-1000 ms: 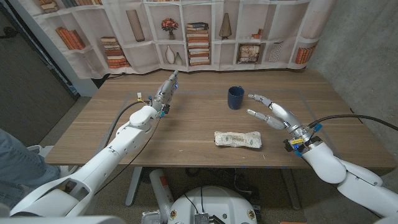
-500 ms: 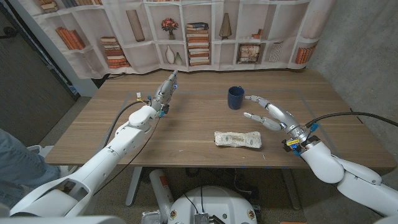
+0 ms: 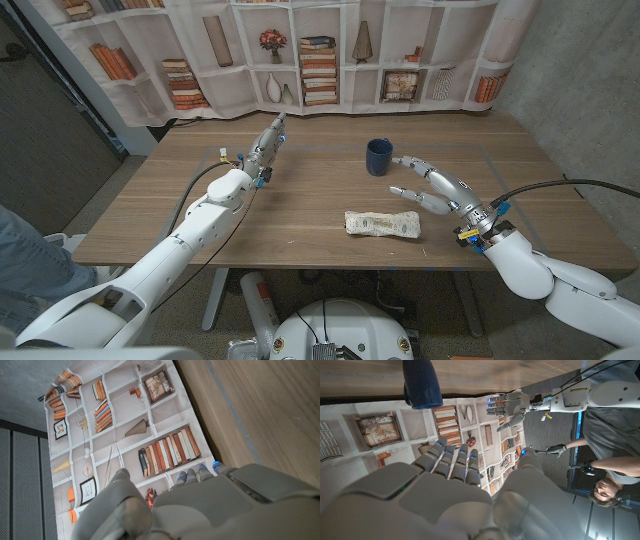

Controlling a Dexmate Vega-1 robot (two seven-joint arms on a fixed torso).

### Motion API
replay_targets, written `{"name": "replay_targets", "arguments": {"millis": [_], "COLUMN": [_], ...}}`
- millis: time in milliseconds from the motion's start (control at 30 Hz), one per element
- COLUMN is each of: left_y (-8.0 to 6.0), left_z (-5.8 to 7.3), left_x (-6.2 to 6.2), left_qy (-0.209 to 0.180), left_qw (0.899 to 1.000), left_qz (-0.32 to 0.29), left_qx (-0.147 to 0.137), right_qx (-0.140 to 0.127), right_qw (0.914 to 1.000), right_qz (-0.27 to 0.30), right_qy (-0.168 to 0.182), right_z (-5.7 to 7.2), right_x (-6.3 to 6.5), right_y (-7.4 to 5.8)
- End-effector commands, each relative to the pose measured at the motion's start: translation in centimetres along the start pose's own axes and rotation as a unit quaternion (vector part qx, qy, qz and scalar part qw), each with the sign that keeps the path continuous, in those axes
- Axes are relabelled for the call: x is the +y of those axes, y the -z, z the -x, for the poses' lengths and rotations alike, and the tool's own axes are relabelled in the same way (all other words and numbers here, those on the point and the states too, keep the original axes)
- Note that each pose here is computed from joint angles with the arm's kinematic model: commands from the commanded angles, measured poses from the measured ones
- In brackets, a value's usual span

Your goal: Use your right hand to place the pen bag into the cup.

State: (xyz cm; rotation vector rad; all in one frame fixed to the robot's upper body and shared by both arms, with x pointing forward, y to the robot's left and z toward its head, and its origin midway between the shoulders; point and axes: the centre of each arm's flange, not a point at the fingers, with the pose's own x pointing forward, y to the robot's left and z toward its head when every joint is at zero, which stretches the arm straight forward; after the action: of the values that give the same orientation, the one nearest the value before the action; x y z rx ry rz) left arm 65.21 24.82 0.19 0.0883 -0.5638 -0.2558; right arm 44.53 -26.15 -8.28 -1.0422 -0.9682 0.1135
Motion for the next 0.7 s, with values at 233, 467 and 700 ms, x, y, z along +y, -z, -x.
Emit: {"name": "replay_targets", "arguments": {"millis": [233, 467, 700], "left_y": [-0.49, -0.57, -0.62], "left_z": [-0.01, -0.11, -0.15], "left_x": [-0.38, -0.37, -0.24], "left_qy": [0.004, 0.005, 0.007], "left_qw": [1.000, 1.000, 1.000], "left_qz": [-0.003, -0.004, -0.006], "left_qx": [-0.007, -0.006, -0.005], "right_qx": [0.007, 0.012, 0.015], "right_qw": [0.9991, 0.9983, 0.9975], "right_qz": [0.041, 0.055, 0.067], "right_qy": [-0.011, -0.014, -0.021], "right_z": [0.85, 0.99, 1.06], "right_x": [0.25, 0.35, 0.82], "right_y": [-0.54, -0.69, -0.99]}}
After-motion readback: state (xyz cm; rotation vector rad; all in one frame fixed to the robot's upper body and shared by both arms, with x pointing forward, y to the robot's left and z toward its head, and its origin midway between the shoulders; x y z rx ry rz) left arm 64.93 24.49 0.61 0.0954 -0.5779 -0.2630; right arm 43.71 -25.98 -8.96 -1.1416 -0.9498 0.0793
